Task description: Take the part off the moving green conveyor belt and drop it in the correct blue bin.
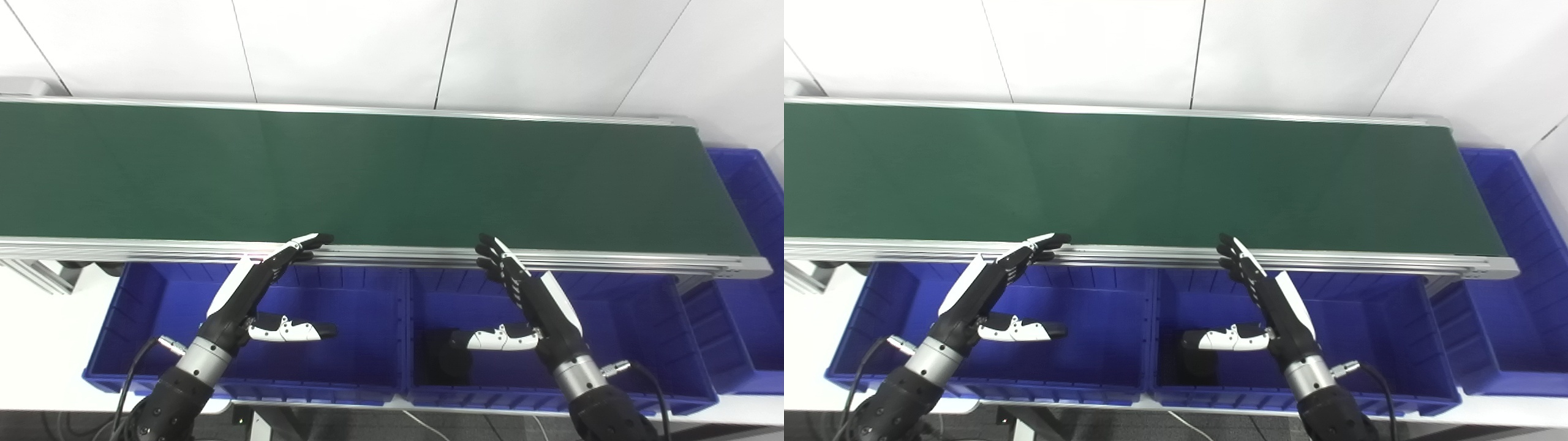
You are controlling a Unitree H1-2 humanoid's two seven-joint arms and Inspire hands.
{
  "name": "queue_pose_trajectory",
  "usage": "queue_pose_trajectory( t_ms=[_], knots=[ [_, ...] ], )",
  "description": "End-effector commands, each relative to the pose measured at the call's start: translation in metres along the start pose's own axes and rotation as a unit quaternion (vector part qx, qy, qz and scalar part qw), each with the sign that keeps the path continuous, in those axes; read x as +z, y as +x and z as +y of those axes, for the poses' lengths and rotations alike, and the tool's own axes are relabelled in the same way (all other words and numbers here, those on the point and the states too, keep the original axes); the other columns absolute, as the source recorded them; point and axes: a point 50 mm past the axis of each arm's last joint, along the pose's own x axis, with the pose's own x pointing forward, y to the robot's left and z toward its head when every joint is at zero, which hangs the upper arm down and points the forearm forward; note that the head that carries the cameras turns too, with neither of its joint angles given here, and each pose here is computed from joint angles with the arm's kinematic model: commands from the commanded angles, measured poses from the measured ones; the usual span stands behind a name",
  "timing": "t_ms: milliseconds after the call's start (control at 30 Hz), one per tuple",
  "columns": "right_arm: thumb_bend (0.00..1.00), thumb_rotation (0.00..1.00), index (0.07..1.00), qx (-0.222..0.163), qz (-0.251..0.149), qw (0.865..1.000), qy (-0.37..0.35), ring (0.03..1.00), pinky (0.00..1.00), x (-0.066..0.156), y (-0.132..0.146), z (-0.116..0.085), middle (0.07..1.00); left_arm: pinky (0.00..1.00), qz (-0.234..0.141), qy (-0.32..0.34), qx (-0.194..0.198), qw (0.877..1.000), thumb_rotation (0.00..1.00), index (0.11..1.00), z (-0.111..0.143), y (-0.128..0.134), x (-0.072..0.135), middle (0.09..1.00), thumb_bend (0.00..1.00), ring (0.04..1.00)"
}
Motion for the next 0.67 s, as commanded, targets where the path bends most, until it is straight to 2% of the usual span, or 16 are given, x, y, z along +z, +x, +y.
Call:
queue_pose_trajectory(
  t_ms=[0,200,633],
  knots=[
    [0.95,0.19,0.948,-0.01,-0.051,0.999,0.001,0.908,0.91,0.009,0.0,0.0,0.92,0.85,-0.029,0.003,0.009,1.0,0.32,0.841,0.002,0.002,0.005,0.891,0.87,0.885],
    [0.95,0.15,0.942,-0.016,-0.05,0.999,0.011,0.909,0.91,0.004,-0.001,0.005,0.911,0.84,-0.029,0.001,0.012,1.0,0.32,0.845,0.0,0.003,0.001,0.888,0.86,0.877],
    [0.96,0.15,0.92,-0.026,-0.05,0.998,0.003,0.917,0.89,0.002,-0.002,0.012,0.926,0.85,-0.032,-0.005,0.021,0.999,0.33,0.858,-0.003,-0.001,-0.004,0.893,0.86,0.886]
  ],
)
